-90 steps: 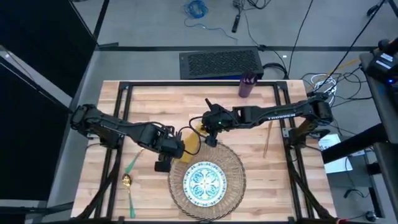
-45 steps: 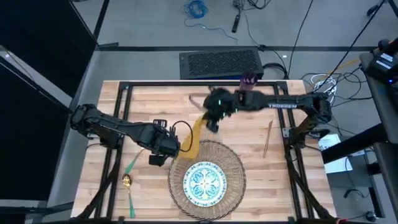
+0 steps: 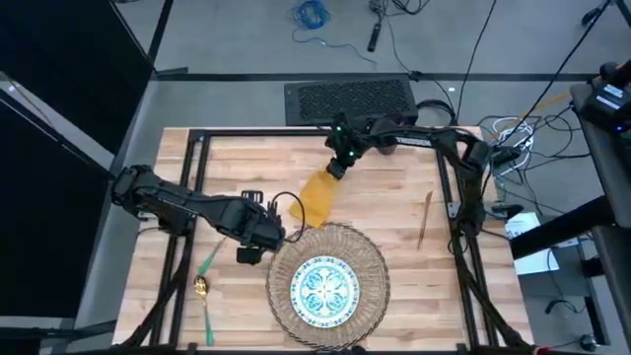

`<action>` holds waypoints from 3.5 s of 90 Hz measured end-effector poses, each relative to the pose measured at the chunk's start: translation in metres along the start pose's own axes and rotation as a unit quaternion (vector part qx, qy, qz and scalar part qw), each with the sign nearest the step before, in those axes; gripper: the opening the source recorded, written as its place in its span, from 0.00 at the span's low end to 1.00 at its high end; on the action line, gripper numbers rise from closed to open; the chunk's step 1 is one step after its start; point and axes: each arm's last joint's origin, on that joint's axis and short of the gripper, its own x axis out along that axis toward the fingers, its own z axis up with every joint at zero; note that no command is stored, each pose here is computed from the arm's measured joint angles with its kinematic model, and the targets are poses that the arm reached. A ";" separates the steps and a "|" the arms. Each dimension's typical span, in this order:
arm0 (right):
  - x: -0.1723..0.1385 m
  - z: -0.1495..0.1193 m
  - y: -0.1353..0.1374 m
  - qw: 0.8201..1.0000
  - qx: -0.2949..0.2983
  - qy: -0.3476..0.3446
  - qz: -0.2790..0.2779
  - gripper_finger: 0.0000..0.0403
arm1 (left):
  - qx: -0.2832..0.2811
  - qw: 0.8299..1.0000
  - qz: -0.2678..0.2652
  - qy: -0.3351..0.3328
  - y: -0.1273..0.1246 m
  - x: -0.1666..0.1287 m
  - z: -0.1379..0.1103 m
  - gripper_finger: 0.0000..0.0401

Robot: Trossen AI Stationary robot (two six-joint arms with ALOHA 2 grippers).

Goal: Set table place
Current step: Fold the yellow napkin

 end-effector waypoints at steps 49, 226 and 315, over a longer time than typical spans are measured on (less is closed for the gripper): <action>-0.037 0.033 0.024 0.997 -0.062 -0.031 -0.037 0.57 | 0.020 0.997 -0.011 -0.073 -0.006 0.010 0.014 0.39; -0.192 -0.081 0.092 0.949 -0.086 -0.177 -0.245 0.00 | -0.152 0.954 -0.007 -0.257 0.138 0.071 0.048 0.39; -0.151 -0.187 0.067 0.965 -0.066 -0.210 -0.140 0.00 | -0.347 0.874 -0.192 -0.280 0.255 0.146 0.054 0.39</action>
